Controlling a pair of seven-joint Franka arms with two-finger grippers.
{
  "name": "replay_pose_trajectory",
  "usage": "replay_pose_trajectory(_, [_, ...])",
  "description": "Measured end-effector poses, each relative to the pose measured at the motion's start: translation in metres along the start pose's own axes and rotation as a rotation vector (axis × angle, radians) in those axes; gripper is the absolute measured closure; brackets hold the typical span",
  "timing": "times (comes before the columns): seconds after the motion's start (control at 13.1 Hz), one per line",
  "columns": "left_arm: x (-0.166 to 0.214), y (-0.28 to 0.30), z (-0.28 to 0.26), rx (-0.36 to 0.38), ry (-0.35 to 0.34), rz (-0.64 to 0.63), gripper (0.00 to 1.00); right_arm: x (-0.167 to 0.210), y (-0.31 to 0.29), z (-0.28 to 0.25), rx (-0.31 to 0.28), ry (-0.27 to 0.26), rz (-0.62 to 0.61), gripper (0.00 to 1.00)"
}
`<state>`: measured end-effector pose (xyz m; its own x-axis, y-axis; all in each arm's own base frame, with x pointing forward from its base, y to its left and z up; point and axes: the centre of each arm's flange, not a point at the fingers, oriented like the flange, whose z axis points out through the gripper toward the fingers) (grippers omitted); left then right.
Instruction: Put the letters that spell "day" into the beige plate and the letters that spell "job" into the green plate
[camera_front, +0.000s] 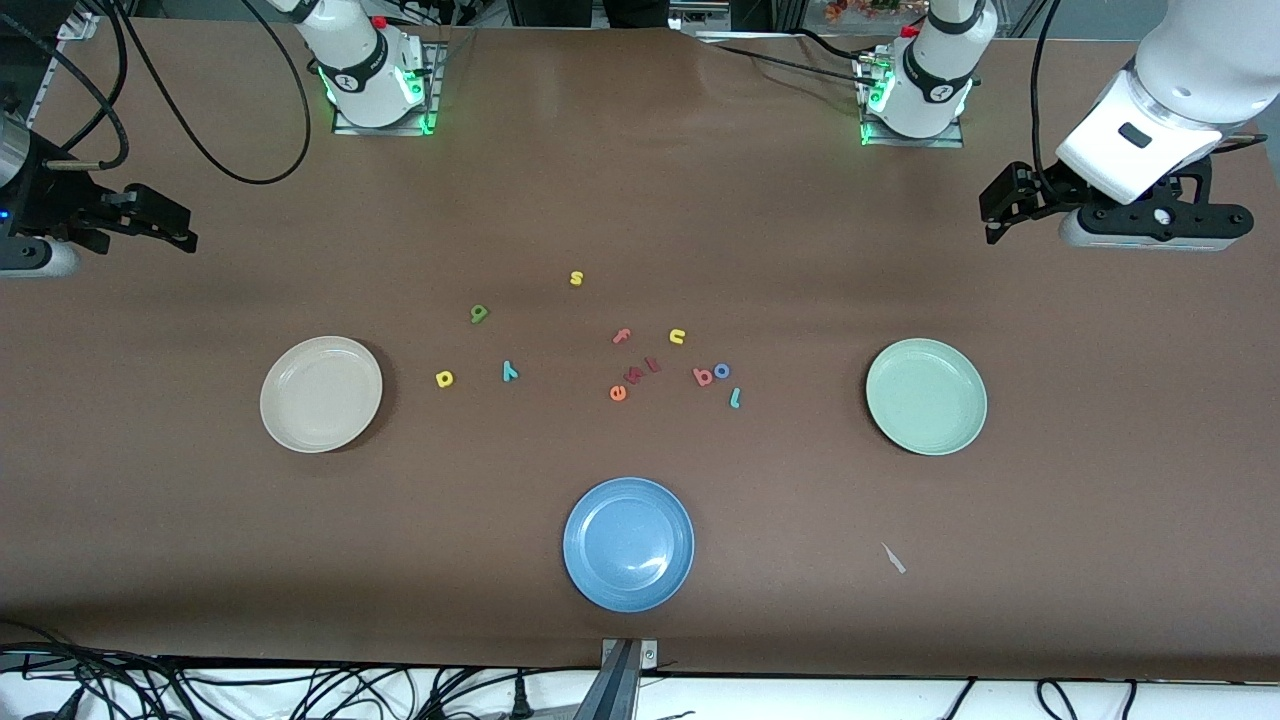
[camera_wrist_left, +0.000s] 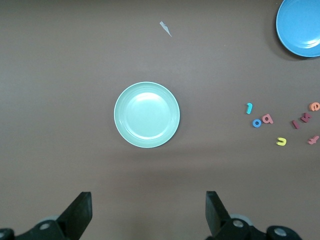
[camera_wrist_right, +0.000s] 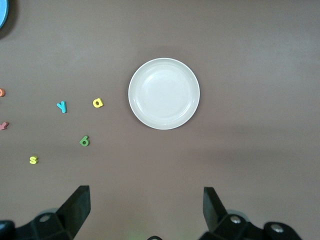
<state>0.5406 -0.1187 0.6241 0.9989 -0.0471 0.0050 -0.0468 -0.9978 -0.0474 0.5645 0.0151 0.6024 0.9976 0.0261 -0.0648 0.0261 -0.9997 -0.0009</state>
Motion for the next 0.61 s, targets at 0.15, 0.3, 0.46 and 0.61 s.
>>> replay_pose_trajectory(0.15, [0.000, 0.001, 0.000, 0.000, 0.000, 0.001, 0.00, 0.000, 0.000, 0.000, 0.000, 0.000, 0.000, 0.00])
replay_pose_trajectory(0.3, [-0.001, 0.003, 0.000, 0.001, -0.003, 0.005, 0.00, 0.000, 0.000, 0.000, 0.000, 0.000, 0.000, 0.00])
replay_pose_trajectory(0.46, [-0.004, 0.008, 0.000, 0.003, -0.013, 0.015, 0.00, 0.000, 0.000, 0.000, 0.000, 0.000, 0.000, 0.00])
replay_pose_trajectory(0.61, [-0.005, 0.012, -0.001, 0.003, -0.013, 0.011, 0.00, 0.000, 0.000, 0.000, 0.000, 0.000, 0.000, 0.00])
